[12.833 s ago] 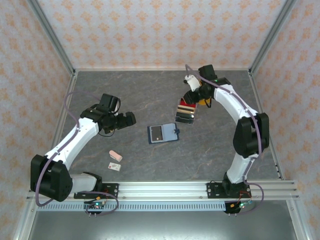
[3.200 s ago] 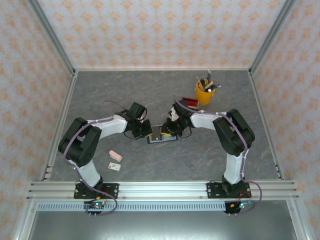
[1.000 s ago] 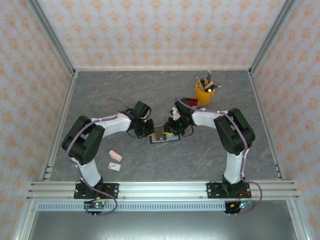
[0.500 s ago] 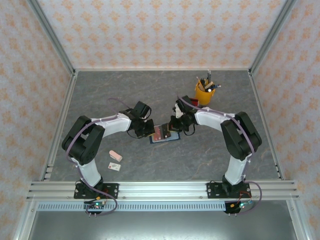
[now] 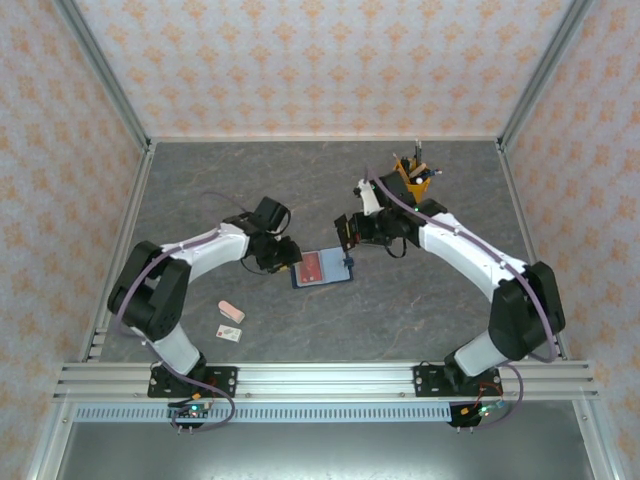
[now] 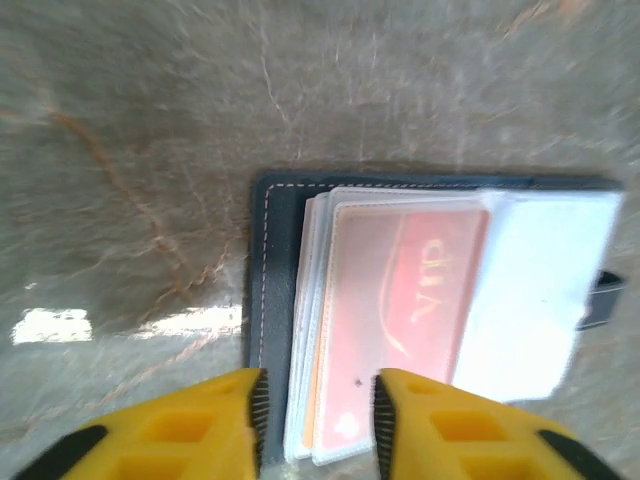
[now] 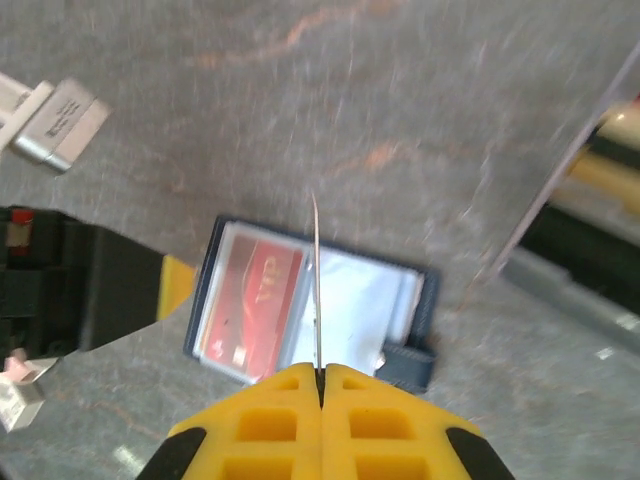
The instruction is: Take the credit cards out of the card holder
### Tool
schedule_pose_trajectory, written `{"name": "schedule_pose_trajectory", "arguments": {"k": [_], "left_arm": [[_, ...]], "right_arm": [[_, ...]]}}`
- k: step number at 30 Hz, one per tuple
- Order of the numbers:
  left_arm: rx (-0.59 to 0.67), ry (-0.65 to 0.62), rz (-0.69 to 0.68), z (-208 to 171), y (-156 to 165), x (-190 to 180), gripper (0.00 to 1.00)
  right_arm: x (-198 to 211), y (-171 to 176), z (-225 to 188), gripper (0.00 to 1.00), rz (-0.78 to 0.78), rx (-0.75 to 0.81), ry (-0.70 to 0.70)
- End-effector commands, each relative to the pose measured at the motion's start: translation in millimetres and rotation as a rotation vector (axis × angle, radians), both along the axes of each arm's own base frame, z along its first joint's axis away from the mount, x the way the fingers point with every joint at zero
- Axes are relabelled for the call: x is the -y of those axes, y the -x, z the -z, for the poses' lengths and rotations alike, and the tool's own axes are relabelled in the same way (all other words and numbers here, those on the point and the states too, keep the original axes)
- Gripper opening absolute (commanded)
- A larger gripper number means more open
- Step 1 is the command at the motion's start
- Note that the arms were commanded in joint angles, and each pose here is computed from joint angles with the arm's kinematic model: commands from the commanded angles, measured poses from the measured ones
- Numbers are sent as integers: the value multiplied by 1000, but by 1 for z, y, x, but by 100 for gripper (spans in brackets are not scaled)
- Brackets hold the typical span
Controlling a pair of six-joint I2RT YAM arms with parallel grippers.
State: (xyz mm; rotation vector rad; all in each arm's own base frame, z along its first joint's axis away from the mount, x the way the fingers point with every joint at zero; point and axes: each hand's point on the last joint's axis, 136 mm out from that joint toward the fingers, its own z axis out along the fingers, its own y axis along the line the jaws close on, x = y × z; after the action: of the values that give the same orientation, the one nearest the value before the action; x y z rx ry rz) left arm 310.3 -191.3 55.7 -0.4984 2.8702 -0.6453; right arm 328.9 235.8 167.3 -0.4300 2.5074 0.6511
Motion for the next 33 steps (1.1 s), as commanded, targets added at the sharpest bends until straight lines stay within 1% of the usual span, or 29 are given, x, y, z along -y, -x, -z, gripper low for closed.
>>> {"name": "schedule_pose_trajectory", "arguments": {"k": [1,3,4,8,9,11,12,16,19,24,33], "left_arm": [[58,-24,-27,-34,-4,-21,43],[73,-33,-52,-43,-2,-34,52],[82,-37,-67,-47,-2,-41,58],[108,-88,-108,-58,6,-69,77],[116,-104,-115,-60,7,-74,81],[129,-135,-119,-63,12,-84,88],[135,-145,-120,-65,13,-87,90],[172,-171,-131,-74,18,-96,99],[183,-185,-132,-76,19,-100,100],[169,-202,-130,-72,20,-102,100],[159,-226,-125,-75,20,-106,100]], "right_arm": [[25,-19,-24,0,-8,157,140],[37,-31,-35,0,1,216,198],[42,-35,-40,0,-16,240,224],[54,-45,-48,0,-142,324,329],[54,-45,-49,0,-184,328,330],[53,-37,-47,0,-330,321,333],[53,-35,-45,0,-378,323,347],[63,-30,-26,0,-571,298,452],[70,-29,-9,0,-669,232,523],[81,-38,17,0,-752,168,618],[73,-50,45,0,-851,111,614]]}}
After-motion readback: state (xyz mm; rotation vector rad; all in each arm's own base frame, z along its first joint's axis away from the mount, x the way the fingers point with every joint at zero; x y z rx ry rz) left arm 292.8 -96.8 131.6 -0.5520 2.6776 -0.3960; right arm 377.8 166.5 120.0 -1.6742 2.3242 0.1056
